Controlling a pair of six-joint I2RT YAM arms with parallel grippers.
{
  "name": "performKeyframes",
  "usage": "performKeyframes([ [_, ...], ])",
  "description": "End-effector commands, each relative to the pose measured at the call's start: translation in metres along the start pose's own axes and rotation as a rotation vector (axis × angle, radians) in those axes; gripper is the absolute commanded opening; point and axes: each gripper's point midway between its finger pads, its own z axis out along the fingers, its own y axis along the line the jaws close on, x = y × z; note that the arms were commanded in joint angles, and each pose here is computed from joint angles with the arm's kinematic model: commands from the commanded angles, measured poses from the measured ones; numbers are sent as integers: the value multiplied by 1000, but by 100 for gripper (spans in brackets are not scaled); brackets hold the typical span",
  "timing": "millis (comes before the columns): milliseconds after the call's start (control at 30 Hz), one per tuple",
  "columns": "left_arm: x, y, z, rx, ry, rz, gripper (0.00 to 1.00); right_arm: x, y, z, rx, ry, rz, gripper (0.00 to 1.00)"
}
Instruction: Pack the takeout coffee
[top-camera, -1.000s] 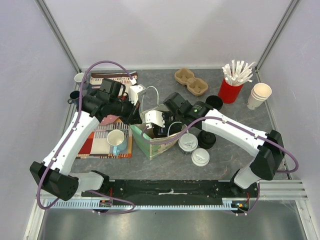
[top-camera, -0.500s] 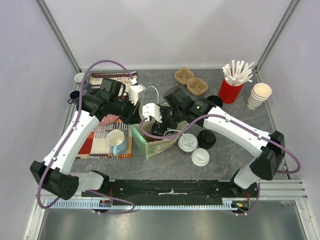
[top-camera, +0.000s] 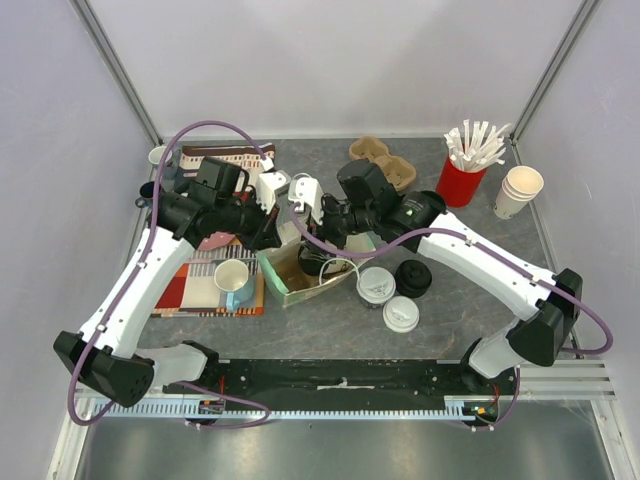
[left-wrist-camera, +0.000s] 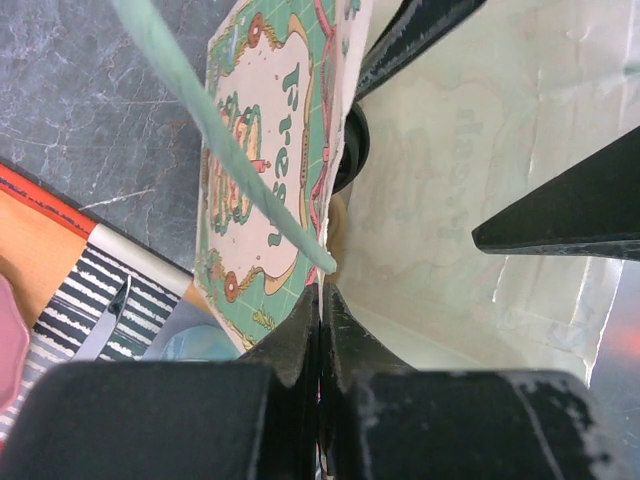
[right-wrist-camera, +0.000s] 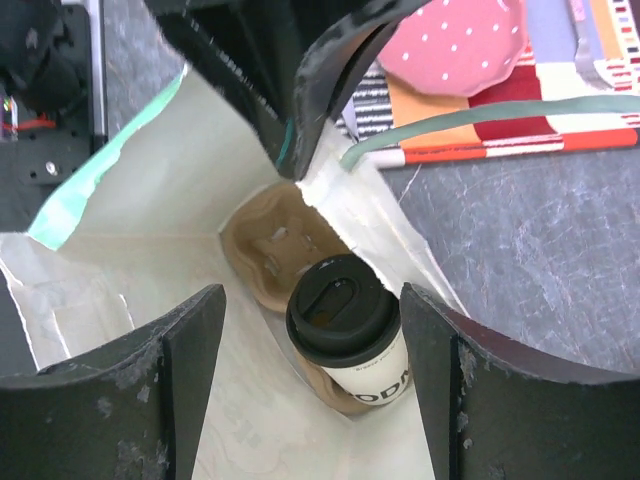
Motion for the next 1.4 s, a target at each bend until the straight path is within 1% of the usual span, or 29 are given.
performKeyframes([
  [0,-14,-7,-13,-12,-66,90,2,-57,-7,-23,38,-189,20,78],
  [133,-10,-10,-15,-18,-65,111,2,-67,-12,-33,66,-225,43,78],
  [367,-5,-10,-12,-15,-51,93,2,-75,-15,-45,98,-250,66,78],
  [567,-4,-9,-9,-13,-39,76,2,-99,-25,-62,132,-310,125,78],
  [767,-4,-8,-9,-16,-38,82,2,-100,-39,-74,207,-318,177,79],
  [833,-5,-8,-9,-17,-40,83,2,-97,-43,-75,228,-308,190,77],
  [933,-5,-7,-9,-18,-37,75,2,-96,-34,-71,174,-295,199,70],
  [967,-4,-7,-8,-17,-35,74,2,-101,-29,-72,140,-300,196,63],
  [1033,-4,-7,-7,-16,-33,68,2,-101,-16,-63,57,-286,212,54],
  [1067,-3,-7,-6,-15,-30,64,2,-97,-10,-62,37,-255,213,47],
  [1133,-4,-6,-6,-16,-29,54,2,-87,3,-50,-6,-192,197,40],
  [1167,-3,-6,-5,-15,-25,49,2,-74,10,-46,-28,-137,165,34],
  [1233,-3,-6,-5,-15,-25,46,2,-61,23,-37,-57,-80,126,27],
  [1267,-2,-7,-4,-13,-24,43,2,-51,31,-32,-77,-48,96,20],
  [1367,-2,-6,-4,-14,-22,40,2,-34,44,-24,-117,-1,60,11],
])
